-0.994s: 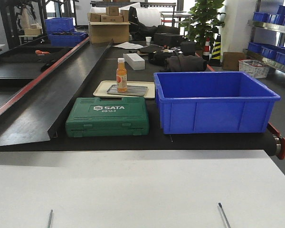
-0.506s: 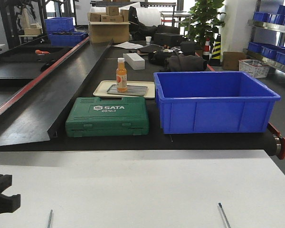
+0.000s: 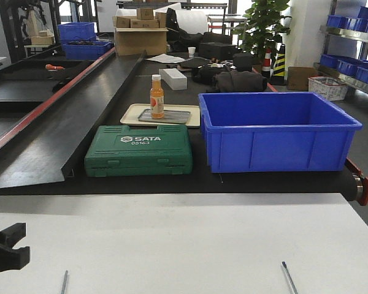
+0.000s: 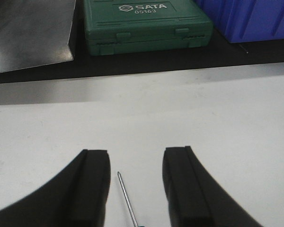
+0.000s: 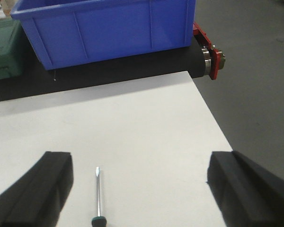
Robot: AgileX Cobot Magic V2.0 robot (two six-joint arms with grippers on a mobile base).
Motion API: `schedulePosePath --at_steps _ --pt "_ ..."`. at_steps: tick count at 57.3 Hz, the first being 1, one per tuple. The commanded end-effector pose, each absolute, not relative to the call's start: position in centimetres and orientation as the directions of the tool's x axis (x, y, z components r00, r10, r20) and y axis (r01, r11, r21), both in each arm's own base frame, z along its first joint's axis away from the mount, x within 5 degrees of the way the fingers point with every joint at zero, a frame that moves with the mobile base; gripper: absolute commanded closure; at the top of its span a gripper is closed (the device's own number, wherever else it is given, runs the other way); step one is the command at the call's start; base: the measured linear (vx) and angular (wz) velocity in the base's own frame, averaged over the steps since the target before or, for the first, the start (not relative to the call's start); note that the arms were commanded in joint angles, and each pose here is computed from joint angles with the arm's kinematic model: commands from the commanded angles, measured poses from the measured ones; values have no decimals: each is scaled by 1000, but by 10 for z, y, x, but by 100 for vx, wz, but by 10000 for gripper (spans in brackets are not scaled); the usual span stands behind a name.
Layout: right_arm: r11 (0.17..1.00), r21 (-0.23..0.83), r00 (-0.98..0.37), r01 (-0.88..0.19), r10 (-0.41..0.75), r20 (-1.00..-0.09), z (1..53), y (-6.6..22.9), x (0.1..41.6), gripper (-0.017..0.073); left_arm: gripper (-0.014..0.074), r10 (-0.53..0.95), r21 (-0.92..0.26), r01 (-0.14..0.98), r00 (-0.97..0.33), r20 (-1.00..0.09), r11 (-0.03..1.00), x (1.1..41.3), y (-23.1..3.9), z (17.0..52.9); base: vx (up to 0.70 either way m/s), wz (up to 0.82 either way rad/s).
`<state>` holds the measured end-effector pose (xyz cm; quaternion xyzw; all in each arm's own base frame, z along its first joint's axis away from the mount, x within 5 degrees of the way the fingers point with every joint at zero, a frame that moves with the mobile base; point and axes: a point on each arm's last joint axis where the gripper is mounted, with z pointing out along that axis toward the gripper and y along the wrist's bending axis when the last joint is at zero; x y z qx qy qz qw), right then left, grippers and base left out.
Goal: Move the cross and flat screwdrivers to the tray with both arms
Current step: 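Lower both open grippers over the two screwdriver handles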
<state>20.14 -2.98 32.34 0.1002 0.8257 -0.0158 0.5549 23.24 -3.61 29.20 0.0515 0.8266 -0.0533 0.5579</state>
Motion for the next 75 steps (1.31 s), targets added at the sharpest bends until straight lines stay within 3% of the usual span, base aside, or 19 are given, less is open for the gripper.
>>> schedulePosePath --at_steps 1,6,12,19,32,43,49,55,61,75 --pt "972 147 -254 183 192 -948 343 -30 203 -155 151 -3 -36 129 -245 -969 991 235 -35 315 0 0" --pt "982 86 -383 170 146 -912 328 -30 207 -133 151 -13 -47 127 -254 -967 991 235 -35 314 0 0" --pt "994 -2 -594 105 62 -802 298 -30 218 -87 151 -13 -52 131 -281 -960 990 234 -35 312 0 0" --pt "998 47 -758 35 57 -650 259 -26 237 -29 151 -5 -53 139 -330 -944 989 233 -36 307 0 0" --pt "990 143 -841 -15 65 -537 219 -21 267 -11 151 0 -55 144 -361 -933 988 232 -37 305 0 0" --pt "980 185 -885 -73 22 -465 216 -4 307 -11 151 0 -55 143 -359 -933 988 232 -37 305 0 0" --pt "985 151 -906 -87 -15 -424 213 4 329 -11 151 0 -55 143 -359 -933 988 232 -37 305 0 0" --pt "993 52 -933 -109 -84 -350 203 9 345 -9 151 4 -51 145 -358 -934 988 232 -37 305 0 0" --pt "998 -8 -961 -65 -65 -268 194 13 357 -7 151 4 -51 145 -359 -933 988 232 -37 305 0 0" --pt "998 15 -981 -57 -54 -187 167 16 365 0 151 5 -51 145 -362 -932 988 232 -37 304 0 0"
